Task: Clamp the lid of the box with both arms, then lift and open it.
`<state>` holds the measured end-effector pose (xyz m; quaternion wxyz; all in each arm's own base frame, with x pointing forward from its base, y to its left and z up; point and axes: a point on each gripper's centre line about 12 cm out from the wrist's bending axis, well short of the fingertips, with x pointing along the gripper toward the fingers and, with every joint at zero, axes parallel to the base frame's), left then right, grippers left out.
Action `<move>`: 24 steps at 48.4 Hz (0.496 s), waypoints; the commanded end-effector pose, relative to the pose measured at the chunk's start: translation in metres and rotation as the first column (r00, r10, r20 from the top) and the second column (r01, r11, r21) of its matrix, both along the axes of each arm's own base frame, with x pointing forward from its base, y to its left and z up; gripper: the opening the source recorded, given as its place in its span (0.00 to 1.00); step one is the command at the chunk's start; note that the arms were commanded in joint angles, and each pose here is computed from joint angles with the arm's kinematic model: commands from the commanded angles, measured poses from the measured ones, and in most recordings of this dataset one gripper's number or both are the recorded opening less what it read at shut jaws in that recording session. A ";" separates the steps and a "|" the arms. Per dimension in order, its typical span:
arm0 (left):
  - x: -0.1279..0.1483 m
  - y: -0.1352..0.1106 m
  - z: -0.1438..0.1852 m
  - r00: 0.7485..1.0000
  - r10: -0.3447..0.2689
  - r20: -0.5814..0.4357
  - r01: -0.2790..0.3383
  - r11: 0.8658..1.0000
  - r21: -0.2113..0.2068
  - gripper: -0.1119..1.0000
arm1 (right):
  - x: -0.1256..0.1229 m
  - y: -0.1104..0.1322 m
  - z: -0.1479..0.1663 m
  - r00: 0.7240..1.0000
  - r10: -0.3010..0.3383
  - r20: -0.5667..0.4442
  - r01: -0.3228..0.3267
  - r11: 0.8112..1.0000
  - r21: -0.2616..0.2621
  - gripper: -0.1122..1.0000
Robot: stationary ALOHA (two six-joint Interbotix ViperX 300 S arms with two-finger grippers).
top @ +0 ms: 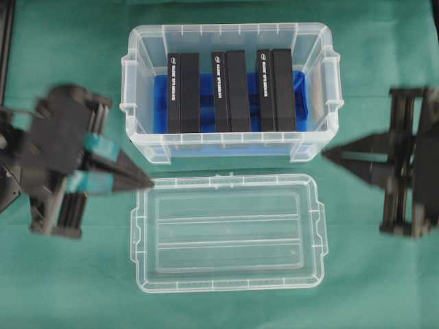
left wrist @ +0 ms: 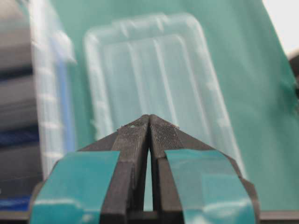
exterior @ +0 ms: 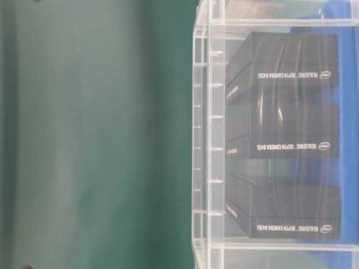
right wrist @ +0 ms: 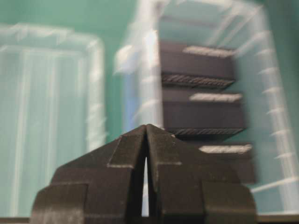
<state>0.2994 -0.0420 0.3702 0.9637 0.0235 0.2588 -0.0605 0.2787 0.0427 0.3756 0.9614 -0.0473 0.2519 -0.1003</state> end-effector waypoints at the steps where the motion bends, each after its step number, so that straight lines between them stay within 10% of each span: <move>1: -0.010 0.013 0.021 0.992 0.028 0.121 -0.028 1.000 -0.001 0.11 | -0.003 -0.015 0.014 0.997 -0.021 0.077 0.022 1.000 -0.013 0.10; 24: -0.049 0.058 0.036 0.944 0.161 0.289 -0.174 0.984 0.020 0.11 | -0.028 -0.081 0.015 0.961 -0.122 0.250 0.136 0.990 -0.036 0.10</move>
